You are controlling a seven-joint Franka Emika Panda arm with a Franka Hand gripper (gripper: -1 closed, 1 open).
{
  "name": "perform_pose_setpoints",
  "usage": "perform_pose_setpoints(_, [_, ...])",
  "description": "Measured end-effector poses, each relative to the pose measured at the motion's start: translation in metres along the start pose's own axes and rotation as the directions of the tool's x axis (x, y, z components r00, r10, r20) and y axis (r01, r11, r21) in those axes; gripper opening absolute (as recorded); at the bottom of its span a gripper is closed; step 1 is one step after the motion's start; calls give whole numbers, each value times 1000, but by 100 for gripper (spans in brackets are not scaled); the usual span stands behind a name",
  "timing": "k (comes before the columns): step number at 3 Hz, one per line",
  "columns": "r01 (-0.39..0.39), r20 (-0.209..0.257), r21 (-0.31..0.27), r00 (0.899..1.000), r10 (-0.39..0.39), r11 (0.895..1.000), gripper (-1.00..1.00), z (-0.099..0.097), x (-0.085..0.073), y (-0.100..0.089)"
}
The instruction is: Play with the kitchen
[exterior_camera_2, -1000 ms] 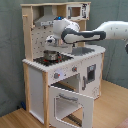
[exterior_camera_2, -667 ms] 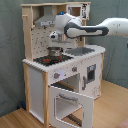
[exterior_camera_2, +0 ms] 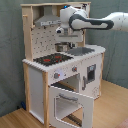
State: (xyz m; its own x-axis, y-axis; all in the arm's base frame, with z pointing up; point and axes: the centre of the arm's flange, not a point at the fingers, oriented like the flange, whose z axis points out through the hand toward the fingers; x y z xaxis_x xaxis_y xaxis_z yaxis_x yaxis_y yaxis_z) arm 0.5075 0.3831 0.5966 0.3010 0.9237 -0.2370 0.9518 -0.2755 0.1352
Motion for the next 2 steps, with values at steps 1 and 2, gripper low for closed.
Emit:
perform_pose_setpoints(1, [-45, 55, 46, 998, 42, 998, -100, -2, -22, -6])
perform_pose_setpoints(2, [-86, 98, 75, 992, 78, 993, -100, 5, -38, -11])
